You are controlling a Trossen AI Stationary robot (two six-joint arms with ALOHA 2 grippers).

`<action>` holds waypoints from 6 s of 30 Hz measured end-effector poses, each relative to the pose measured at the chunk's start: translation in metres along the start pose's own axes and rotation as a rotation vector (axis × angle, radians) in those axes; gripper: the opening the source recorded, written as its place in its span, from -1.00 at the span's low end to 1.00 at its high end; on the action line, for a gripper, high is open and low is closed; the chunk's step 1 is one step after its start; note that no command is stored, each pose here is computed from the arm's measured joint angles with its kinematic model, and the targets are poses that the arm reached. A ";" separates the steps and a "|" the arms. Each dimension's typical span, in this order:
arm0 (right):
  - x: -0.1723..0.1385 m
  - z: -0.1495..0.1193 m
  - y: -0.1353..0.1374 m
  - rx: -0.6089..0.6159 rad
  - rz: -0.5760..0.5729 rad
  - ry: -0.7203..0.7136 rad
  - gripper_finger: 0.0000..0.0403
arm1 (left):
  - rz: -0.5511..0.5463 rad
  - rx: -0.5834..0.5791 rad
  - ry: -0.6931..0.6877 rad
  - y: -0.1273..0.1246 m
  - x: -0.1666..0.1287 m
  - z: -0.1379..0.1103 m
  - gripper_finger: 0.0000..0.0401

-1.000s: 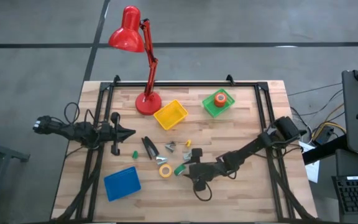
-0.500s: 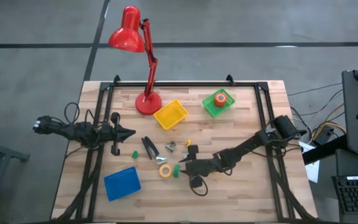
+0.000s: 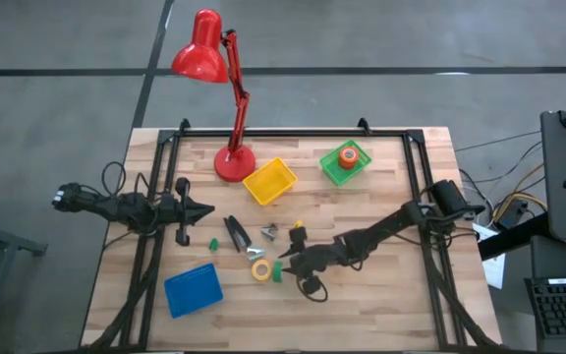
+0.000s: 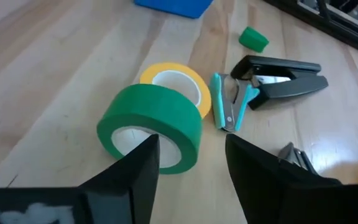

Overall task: Pick and place Stapler, Stapler remover, tape
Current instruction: Put the green tape into the green bin

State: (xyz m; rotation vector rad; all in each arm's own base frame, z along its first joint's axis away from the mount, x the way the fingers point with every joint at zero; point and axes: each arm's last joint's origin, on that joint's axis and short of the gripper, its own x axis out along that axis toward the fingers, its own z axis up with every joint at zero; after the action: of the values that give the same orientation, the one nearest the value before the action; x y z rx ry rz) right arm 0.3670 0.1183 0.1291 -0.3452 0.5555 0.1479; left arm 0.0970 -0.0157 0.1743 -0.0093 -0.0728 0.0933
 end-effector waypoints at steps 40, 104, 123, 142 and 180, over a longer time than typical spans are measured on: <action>0.026 0.006 0.008 -0.072 0.208 -0.025 -0.88 | 0.000 0.001 0.001 0.000 0.000 0.000 -0.96; -0.125 -0.082 -0.272 0.145 -0.240 0.969 -0.84 | 0.000 0.004 0.011 0.000 0.000 -0.001 -0.96; -0.110 -0.094 -0.273 0.086 -0.192 0.997 -0.76 | 0.000 0.004 0.011 0.000 0.000 -0.001 -0.96; -0.108 -0.094 -0.274 0.103 -0.144 0.930 -0.91 | 0.000 0.004 0.011 0.000 0.000 -0.001 -0.96; -0.136 -0.092 -0.283 0.321 -0.144 0.852 -0.96 | 0.000 0.004 0.010 0.000 0.000 -0.001 -0.96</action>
State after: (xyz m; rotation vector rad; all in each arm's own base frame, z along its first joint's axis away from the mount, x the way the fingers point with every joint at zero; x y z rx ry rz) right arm 0.2729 -0.1842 0.2085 -0.1176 1.3729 -0.2440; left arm 0.0972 -0.0158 0.1734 -0.0058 -0.0623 0.0933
